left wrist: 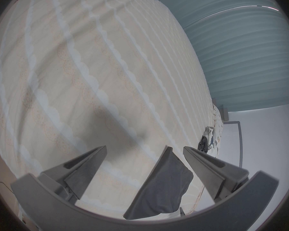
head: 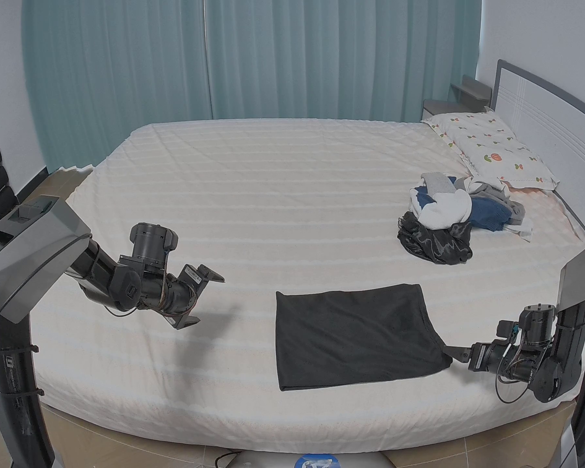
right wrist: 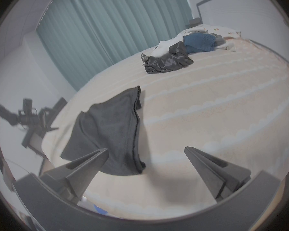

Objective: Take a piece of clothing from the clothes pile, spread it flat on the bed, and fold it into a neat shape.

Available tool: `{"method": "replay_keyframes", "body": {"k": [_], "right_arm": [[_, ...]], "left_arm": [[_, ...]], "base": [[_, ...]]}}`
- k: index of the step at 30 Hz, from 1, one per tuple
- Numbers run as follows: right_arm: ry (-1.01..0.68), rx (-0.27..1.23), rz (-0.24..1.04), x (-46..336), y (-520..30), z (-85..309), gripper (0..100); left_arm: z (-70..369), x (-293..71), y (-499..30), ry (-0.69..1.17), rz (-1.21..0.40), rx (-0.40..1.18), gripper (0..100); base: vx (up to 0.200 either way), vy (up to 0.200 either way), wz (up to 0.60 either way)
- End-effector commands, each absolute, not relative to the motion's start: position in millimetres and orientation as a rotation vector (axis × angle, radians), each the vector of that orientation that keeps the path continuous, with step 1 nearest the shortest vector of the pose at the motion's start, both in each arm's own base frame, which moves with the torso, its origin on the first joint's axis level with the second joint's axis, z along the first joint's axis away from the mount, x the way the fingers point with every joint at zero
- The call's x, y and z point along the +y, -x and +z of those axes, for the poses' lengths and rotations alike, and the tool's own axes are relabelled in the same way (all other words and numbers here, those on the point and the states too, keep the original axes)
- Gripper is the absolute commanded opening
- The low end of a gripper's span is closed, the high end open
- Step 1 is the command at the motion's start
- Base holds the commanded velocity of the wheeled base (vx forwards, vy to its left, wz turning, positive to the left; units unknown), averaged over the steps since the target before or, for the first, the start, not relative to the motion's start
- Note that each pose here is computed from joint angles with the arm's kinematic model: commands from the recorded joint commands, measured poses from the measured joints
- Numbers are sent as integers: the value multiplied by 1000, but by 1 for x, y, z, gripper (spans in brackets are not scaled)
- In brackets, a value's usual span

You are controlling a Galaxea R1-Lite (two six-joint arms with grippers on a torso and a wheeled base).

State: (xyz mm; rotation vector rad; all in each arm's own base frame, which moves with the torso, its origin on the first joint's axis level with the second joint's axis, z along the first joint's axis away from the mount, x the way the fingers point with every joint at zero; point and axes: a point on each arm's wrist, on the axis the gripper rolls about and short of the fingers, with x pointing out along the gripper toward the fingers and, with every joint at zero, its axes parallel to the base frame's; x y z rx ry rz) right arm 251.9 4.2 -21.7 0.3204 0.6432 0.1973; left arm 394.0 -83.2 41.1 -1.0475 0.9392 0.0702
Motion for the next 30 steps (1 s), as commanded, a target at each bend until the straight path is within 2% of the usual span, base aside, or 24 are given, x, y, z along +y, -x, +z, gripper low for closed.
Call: {"method": "replay_keyframes", "body": {"k": [1, 5, 23, 30], "right_arm": [[-472, 594, 232, 7, -265, -11, 100], [-483, 606, 228, 7, -271, -19, 100], [-505, 620, 227, 9, -274, -25, 100], [-545, 610, 231, 13, -282, -24, 100]], "left_arm": [[41, -83, -394, 1048, 68, 938, 100], [41, -84, -394, 1046, 66, 943, 100], [41, -87, -394, 1042, 60, 944, 100], [41, -95, -400, 976, 8, 934, 100]], "base": [[0, 0, 0], [0, 0, 0], [0, -200, 0], [0, 0, 0]]}}
